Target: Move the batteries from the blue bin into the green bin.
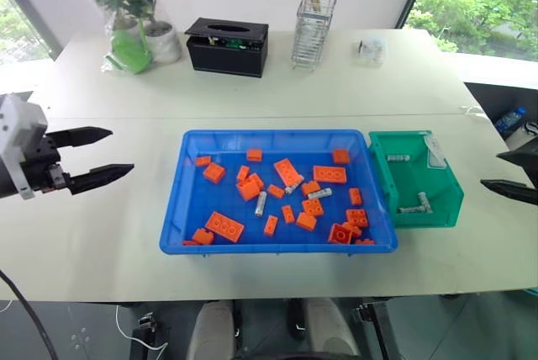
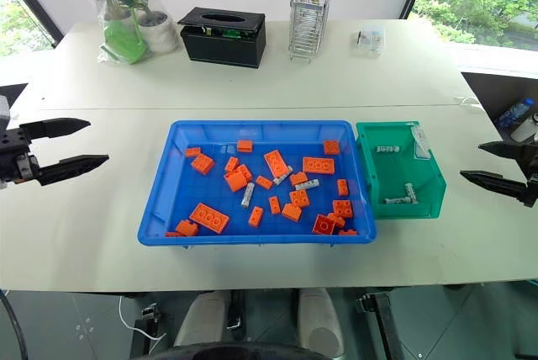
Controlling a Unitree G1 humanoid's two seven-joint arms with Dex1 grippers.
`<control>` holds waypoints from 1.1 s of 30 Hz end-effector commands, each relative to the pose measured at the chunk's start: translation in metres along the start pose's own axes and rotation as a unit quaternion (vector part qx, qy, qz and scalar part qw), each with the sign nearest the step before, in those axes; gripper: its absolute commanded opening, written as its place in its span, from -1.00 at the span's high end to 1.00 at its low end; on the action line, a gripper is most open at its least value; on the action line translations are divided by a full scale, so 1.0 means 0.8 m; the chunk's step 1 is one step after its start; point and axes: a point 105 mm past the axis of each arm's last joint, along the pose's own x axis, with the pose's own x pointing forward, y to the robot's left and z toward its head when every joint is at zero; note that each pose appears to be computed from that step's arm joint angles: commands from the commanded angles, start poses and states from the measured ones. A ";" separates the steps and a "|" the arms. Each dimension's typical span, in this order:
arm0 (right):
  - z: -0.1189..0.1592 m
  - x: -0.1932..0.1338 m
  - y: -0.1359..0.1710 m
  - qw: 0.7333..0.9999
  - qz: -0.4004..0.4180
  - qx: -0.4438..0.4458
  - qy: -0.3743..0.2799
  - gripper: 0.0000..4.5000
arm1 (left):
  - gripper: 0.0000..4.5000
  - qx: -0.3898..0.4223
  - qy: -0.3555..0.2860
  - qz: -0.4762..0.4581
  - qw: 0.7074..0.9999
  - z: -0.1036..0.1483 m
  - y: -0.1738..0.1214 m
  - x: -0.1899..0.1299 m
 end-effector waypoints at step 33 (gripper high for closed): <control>0.143 0.092 0.054 0.976 0.154 -0.115 -0.101 -0.98 | -1.00 0.022 -0.010 -0.195 0.980 0.035 -0.078 0.032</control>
